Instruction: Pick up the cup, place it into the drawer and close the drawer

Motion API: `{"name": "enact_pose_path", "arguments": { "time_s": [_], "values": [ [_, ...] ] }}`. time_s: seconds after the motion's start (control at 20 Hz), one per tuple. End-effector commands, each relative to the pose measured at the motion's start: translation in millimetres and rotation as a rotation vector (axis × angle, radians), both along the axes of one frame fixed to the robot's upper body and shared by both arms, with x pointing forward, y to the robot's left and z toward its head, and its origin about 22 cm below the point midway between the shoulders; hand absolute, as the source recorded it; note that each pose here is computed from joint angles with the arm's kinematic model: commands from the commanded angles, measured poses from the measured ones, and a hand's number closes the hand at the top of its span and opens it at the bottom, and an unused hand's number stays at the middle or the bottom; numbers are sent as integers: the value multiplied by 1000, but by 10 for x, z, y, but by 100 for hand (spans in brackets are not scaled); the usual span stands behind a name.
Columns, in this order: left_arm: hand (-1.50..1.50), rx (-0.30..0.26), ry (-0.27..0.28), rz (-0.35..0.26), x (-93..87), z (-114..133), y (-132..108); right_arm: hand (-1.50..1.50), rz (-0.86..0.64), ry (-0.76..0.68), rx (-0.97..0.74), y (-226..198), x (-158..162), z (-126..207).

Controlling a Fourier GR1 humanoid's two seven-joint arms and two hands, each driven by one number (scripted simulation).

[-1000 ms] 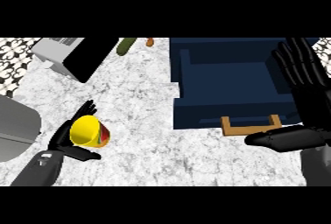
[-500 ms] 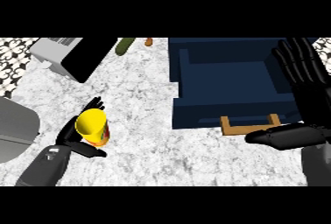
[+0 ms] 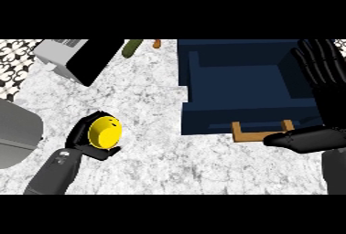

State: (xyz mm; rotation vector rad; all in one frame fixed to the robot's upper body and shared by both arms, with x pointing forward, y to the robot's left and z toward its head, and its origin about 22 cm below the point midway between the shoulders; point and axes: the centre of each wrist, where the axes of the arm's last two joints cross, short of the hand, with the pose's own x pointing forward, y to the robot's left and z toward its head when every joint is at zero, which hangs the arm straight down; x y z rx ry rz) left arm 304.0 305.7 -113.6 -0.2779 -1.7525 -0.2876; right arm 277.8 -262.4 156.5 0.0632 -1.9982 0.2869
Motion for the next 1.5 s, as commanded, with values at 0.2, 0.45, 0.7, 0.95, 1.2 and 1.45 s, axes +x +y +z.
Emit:
{"name": "enact_pose_path", "arguments": {
  "time_s": [0.2, 0.45, 0.7, 0.95, 1.2, 1.45],
  "values": [
    [150, -279, -215, 8, 145, 68, -242, -150, -18, 15, 8, 75, 12, -68],
    [150, -244, -276, 441, 8, -52, -237, -150, -16, 1, 2, -88, -61, -31],
    [150, -249, -320, 301, 402, 319, -546, -150, -11, 28, -15, -88, 26, -188],
    [150, -252, -364, 240, 816, 910, -950, -150, -34, 15, 9, -105, 52, -105],
    [150, -226, -359, 99, 968, 1431, -1341, -150, -67, 20, -24, -38, -101, -47],
    [150, -189, -380, 79, 1055, 2144, -1810, -150, -76, 14, 3, -161, 2, -161]
  ]
}}
